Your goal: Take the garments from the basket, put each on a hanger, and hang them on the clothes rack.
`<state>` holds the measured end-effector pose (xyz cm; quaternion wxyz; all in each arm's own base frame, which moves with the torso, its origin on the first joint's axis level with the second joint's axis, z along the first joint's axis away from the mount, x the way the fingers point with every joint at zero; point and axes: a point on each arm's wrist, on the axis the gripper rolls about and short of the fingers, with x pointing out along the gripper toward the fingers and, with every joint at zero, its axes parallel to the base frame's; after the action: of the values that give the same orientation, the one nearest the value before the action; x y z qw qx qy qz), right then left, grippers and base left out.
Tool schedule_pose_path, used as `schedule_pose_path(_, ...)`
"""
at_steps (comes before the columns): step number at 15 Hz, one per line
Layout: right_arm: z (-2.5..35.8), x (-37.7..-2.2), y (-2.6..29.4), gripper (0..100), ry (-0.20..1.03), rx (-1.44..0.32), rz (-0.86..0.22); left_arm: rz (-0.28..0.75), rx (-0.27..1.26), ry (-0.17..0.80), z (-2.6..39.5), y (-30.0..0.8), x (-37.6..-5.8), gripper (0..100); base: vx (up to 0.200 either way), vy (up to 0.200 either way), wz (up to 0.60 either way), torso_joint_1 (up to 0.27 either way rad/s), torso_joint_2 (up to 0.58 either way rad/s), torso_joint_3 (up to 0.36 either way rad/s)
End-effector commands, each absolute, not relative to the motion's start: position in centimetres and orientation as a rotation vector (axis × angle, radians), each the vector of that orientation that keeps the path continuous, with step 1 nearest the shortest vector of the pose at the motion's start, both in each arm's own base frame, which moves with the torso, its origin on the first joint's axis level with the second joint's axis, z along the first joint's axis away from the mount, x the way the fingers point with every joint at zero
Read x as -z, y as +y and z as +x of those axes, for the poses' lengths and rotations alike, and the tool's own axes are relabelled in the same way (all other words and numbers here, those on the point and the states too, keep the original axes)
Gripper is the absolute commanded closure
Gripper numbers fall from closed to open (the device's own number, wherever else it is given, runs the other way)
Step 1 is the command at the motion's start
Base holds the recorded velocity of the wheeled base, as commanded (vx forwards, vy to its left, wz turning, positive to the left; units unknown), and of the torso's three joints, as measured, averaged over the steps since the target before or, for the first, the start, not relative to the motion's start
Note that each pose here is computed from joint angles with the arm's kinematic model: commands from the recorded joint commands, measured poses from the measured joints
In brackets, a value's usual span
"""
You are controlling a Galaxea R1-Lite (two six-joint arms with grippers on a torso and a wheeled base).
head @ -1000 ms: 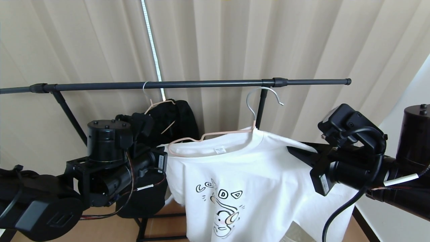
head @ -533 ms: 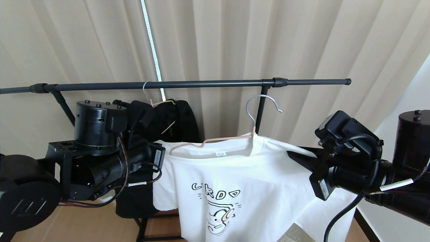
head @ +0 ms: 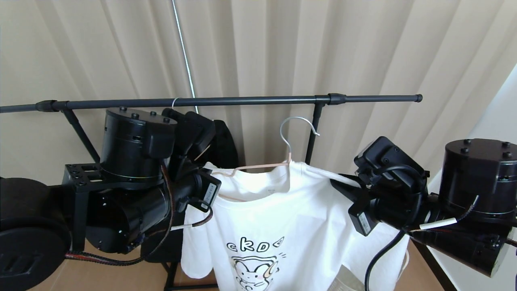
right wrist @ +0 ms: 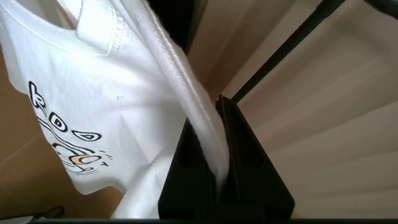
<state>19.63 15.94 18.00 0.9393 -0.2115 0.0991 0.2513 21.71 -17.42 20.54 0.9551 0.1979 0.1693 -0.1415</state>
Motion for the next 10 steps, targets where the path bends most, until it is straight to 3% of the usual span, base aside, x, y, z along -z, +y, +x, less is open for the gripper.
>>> schedule_pose_path(1,19.9,-17.5,16.3,100,0.219,-0.518,-0.441,0.402,0.315,0.328,21.2,-18.1,-20.9,100,0.0,0.0,0.0,0.0,0.0,0.0)
schedule_pose_path(6,18.5,-17.0,17.5,100,0.21,-0.591,-0.442,0.378,0.368,0.272,20.5,-19.7,-22.4,100,0.0,0.0,0.0,0.0,0.0,0.0)
schedule_pose_path(10,19.4,-15.2,19.6,100,0.214,-0.597,-0.381,0.357,0.398,0.244,20.0,-20.5,-23.2,100,0.0,0.0,0.0,0.0,0.0,0.0)
